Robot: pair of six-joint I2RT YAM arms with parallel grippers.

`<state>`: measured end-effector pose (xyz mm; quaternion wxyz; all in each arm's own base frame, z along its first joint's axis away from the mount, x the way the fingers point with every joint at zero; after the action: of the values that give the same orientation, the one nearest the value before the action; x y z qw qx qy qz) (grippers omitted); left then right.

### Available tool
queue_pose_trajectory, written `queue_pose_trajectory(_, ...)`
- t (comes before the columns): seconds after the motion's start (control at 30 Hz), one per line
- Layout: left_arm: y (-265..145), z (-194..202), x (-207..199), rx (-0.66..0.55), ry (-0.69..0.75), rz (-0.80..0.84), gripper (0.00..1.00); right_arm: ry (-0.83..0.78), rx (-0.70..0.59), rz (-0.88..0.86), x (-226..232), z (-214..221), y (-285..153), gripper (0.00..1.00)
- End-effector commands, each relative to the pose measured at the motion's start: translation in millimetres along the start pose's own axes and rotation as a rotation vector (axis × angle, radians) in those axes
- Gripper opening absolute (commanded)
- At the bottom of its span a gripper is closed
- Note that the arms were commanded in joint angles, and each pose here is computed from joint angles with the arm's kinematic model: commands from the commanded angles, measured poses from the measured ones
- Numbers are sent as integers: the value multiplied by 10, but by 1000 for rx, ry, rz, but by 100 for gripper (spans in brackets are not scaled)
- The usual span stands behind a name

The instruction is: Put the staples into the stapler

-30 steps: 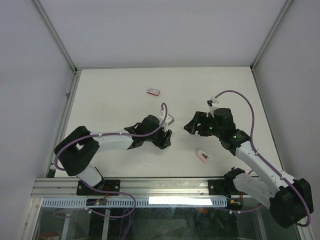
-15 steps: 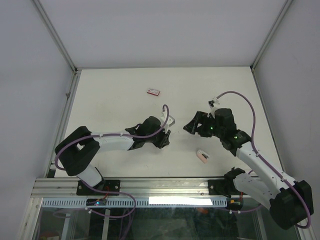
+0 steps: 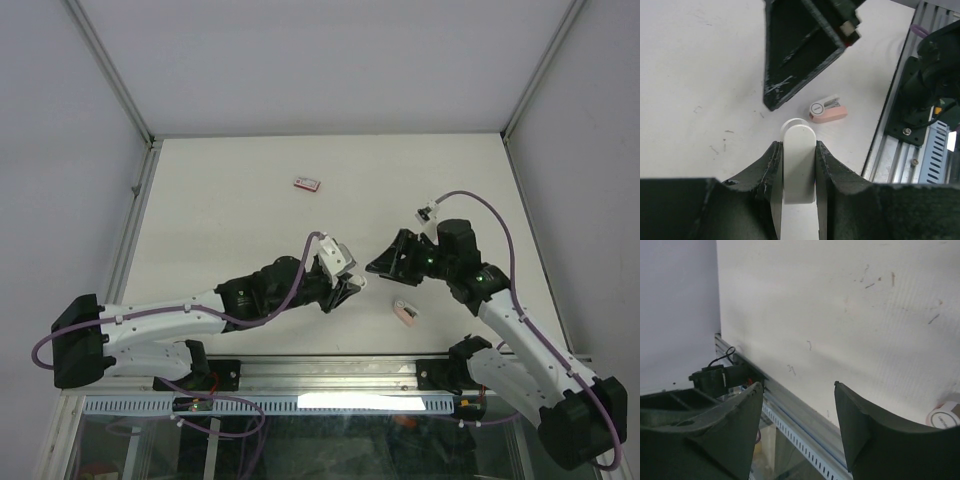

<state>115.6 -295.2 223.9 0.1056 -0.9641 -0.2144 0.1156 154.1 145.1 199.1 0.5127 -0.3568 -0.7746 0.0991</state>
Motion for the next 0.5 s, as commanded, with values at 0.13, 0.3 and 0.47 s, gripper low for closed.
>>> queue_pose_trajectory(0.13, -103, -84, 53, -49, 38, -47, 0, -10, 73, -241, 319, 36, -241, 50)
queue_pose_trajectory(0.3, -143, -125, 47, -81, 38, -40, 0, -18, 131, -275, 319, 85, -243, 46)
queue_pose_trajectory(0.47, -154, -159, 21, -91, 37, -18, 0, -9, 154, -309, 325, 78, -202, 43)
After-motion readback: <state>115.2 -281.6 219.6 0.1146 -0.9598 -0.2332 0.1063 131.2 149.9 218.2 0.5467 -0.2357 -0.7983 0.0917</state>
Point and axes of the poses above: each gripper's point midway between its finger pads, its own y axis out along the fingers, its own x axis along the line the jaws close on, z = x × y, the point moved 8 cm from there along -y, back along the fingers, and after that the axes turned 6 degrees about -y, right-handed, at the moved point
